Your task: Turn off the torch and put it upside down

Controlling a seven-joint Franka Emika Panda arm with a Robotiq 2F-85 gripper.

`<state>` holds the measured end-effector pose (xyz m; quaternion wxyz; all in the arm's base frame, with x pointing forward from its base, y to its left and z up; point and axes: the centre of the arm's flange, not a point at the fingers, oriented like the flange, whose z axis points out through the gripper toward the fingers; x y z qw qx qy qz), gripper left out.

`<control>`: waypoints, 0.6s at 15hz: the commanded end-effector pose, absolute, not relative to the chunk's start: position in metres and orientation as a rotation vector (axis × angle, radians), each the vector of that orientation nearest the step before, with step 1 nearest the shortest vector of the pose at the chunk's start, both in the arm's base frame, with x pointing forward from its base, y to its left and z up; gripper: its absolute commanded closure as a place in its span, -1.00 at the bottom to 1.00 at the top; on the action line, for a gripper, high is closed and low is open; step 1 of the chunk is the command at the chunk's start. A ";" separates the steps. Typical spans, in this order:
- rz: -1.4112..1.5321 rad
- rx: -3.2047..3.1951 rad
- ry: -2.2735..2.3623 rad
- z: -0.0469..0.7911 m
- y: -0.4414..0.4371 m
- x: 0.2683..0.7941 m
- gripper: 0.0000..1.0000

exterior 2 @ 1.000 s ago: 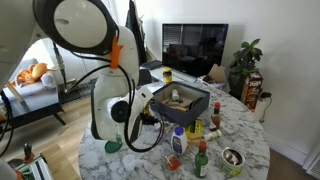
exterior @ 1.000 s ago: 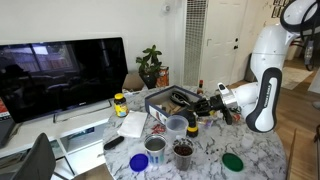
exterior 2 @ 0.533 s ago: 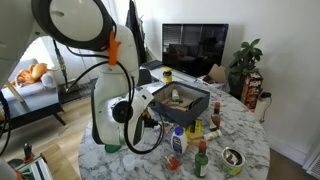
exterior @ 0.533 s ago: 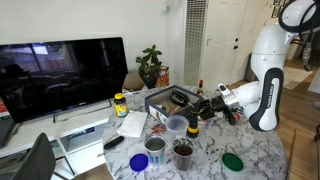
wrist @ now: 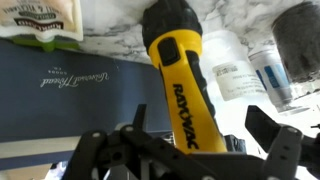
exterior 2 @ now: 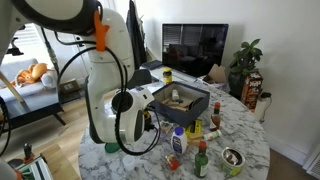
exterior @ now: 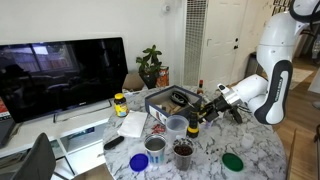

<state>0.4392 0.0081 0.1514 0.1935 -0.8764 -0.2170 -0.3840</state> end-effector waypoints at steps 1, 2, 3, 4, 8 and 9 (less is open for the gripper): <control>-0.826 -2.544 -0.531 0.176 0.004 0.430 -1.00; -0.765 -2.571 -0.508 0.180 0.006 0.427 -1.00; -0.700 -2.604 -0.496 0.184 0.007 0.423 -1.00; -0.644 -2.655 -0.500 0.189 0.007 0.417 -1.00; -0.402 -2.767 -0.589 0.209 0.013 0.387 -1.00; -0.357 -2.777 -0.627 0.212 0.017 0.376 -1.00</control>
